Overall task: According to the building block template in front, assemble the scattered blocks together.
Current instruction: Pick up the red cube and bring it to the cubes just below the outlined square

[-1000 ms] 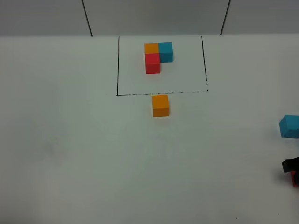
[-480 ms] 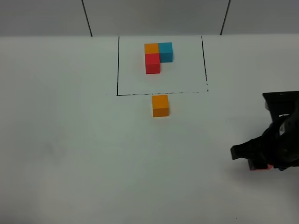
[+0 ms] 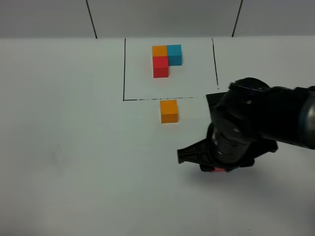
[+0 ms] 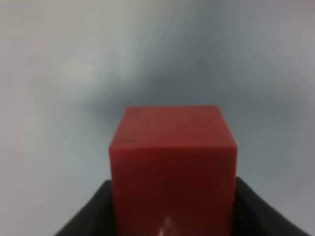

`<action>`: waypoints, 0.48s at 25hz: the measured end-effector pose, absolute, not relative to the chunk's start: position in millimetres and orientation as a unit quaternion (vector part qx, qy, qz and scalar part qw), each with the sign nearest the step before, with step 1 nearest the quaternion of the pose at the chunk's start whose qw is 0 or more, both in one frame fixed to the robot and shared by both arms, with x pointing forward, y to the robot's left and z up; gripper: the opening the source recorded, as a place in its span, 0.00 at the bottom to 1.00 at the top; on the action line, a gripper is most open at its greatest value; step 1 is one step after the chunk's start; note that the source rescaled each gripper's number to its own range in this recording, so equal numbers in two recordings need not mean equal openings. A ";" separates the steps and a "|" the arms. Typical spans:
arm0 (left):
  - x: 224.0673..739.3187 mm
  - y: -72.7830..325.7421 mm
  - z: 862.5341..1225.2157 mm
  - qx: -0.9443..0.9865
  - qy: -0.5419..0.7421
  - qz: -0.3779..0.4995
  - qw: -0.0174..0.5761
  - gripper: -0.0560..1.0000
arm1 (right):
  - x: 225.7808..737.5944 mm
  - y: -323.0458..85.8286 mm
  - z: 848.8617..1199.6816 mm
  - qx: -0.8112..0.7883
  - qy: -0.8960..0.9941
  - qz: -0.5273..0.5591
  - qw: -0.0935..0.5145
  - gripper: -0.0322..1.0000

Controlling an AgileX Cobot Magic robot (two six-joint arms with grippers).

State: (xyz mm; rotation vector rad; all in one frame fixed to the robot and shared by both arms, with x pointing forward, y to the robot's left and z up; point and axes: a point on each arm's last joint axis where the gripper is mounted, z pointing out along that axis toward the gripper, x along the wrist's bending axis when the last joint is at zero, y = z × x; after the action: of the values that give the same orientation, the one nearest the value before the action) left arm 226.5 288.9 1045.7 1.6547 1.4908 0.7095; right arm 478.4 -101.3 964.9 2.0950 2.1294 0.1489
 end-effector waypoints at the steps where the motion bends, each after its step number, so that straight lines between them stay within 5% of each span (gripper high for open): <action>1: 226.5 288.9 1045.7 0.651 0.587 0.279 0.391 0.84 | 484.5 -93.4 963.0 0.697 0.711 0.048 0.075 0.05; 12: 226.5 288.9 1045.7 0.651 0.587 0.279 0.391 0.84 | 532.4 -40.8 946.2 0.660 0.744 0.040 0.092 0.05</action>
State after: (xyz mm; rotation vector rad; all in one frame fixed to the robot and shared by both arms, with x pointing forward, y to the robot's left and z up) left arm 226.5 288.9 1045.7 1.6547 1.4908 0.7095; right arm 532.4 -40.8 946.2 1.9609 2.2108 0.1180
